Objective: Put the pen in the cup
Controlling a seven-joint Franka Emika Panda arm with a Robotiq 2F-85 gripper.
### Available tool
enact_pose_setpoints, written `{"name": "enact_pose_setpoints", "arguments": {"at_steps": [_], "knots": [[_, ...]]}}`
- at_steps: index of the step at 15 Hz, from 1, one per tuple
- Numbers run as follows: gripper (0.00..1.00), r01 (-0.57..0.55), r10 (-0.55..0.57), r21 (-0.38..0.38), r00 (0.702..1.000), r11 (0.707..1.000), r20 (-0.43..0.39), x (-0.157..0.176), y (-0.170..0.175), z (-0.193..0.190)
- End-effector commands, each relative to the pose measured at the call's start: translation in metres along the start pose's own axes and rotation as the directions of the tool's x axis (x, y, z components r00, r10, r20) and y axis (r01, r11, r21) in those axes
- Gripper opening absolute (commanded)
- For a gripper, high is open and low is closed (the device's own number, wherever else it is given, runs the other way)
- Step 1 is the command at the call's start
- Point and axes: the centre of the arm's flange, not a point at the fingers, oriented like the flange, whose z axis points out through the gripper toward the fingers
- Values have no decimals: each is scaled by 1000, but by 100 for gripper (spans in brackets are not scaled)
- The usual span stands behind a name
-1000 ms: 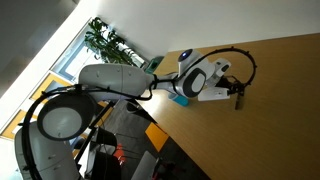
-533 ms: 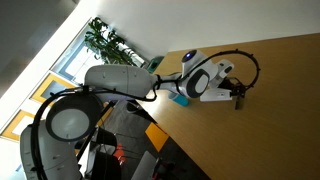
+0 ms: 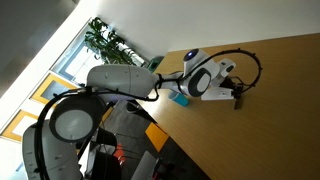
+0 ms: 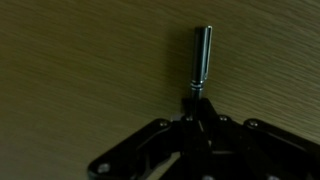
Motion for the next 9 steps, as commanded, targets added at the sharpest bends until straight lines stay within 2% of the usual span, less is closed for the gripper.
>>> {"name": "enact_pose_setpoints", "arguments": {"at_steps": [1,5,9], "knots": [[1,-32,32,18,999,999,8,8,3,-7],[3,-11,11,-2,1000,1000,-10,2,-7,-44],[3,37,-39,-25,996,999,-76,3,-11,-92]]}}
